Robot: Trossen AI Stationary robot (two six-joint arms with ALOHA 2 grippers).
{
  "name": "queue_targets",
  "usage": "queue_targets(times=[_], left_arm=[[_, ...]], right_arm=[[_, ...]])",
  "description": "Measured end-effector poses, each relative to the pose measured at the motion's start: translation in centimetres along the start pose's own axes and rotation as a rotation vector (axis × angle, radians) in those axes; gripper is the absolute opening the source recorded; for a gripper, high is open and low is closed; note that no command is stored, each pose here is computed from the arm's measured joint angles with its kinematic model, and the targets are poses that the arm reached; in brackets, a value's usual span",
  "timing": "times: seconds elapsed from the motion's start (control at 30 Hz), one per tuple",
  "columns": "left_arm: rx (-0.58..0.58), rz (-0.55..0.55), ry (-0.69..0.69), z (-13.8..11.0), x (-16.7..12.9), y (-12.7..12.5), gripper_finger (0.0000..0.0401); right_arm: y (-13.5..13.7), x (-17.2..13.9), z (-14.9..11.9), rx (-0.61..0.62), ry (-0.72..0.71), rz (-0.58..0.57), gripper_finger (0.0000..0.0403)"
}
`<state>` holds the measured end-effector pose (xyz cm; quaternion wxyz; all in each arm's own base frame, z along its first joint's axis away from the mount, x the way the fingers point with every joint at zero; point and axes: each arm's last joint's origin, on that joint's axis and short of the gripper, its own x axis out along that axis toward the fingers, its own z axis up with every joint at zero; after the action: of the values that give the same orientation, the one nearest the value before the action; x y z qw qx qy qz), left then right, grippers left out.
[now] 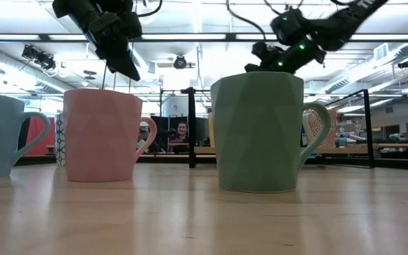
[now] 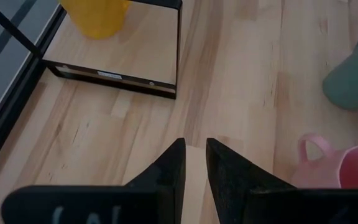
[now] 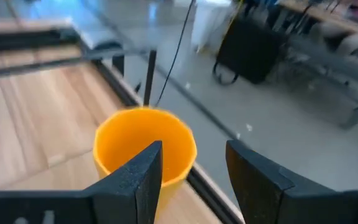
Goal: Place coffee mugs
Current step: Put the yellow mug on the shelf
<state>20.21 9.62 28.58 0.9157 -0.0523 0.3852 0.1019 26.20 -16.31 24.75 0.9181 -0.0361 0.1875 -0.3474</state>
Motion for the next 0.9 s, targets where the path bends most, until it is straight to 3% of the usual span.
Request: queue_targets(times=[0.23, 0.43, 0.63, 0.9], left_arm=[[0.005, -0.002, -0.005, 0.1, 0.0, -0.1, 0.0069], [0.015, -0.011, -0.005, 0.1, 0.1, -0.4, 0.0069], [0.028, -0.023, -0.005, 0.2, 0.1, -0.7, 0.0069], [0.038, -0.025, -0.01, 0.2, 0.2, -0.8, 0.0069]], right_arm=[[-0.3, 0.9, 2.3, -0.164, 0.217, 0.06, 0.0183], [0.1, 3.2, 1.3, -0.225, 0.299, 0.041, 0.0183], [0.4, 4.3, 0.4, -0.253, 0.333, 0.006, 0.0183], [0.4, 4.6, 0.9, -0.233, 0.265, 0.004, 0.0183]])
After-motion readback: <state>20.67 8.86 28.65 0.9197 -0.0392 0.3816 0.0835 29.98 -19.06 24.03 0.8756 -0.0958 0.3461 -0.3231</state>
